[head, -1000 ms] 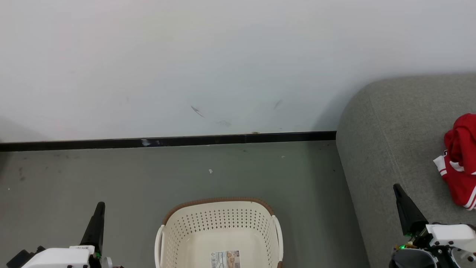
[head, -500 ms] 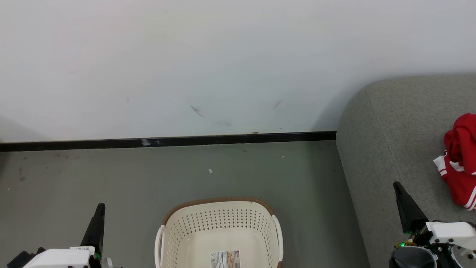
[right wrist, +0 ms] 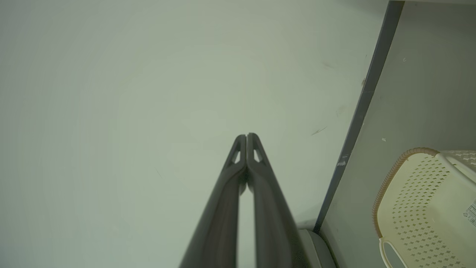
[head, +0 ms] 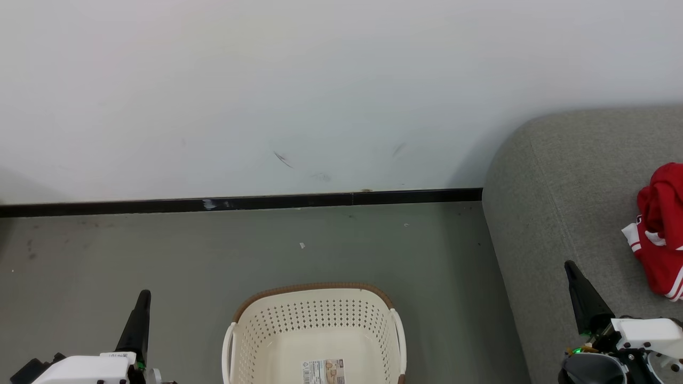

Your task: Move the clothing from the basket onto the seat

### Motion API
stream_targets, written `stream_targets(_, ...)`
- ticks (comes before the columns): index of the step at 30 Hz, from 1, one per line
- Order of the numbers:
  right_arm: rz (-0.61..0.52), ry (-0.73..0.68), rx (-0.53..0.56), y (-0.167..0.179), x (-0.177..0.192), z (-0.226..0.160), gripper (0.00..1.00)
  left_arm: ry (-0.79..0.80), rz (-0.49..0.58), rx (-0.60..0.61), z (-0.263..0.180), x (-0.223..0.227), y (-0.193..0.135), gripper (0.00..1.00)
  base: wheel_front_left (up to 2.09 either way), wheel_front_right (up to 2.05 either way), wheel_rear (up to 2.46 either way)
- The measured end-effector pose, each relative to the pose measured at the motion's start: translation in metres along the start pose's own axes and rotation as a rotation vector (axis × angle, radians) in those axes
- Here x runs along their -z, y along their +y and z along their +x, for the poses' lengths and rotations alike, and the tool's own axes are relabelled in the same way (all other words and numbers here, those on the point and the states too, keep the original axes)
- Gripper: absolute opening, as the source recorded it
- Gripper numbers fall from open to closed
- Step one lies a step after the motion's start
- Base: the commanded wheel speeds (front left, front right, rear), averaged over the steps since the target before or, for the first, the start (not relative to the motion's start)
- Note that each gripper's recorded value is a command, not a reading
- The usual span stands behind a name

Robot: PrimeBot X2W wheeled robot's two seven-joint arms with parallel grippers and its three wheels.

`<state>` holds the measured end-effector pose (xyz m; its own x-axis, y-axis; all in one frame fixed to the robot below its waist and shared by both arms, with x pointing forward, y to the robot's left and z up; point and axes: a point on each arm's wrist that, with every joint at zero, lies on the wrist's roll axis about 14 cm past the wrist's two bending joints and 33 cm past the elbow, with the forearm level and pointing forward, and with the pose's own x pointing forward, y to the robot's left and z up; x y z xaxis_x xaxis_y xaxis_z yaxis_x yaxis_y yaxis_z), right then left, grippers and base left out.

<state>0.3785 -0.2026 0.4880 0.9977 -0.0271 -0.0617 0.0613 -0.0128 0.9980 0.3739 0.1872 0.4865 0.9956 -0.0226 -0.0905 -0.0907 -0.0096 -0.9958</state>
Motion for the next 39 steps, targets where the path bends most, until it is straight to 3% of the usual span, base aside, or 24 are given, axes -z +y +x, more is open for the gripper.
stream_targets(39, 0.005, -0.001, 0.002, -0.0005, -0.0002, -0.0001, 0.00, 0.004, -0.001, 0.004, 0.0021, 0.0006, -0.0014, 0.00, 0.00, 0.00, 0.00)
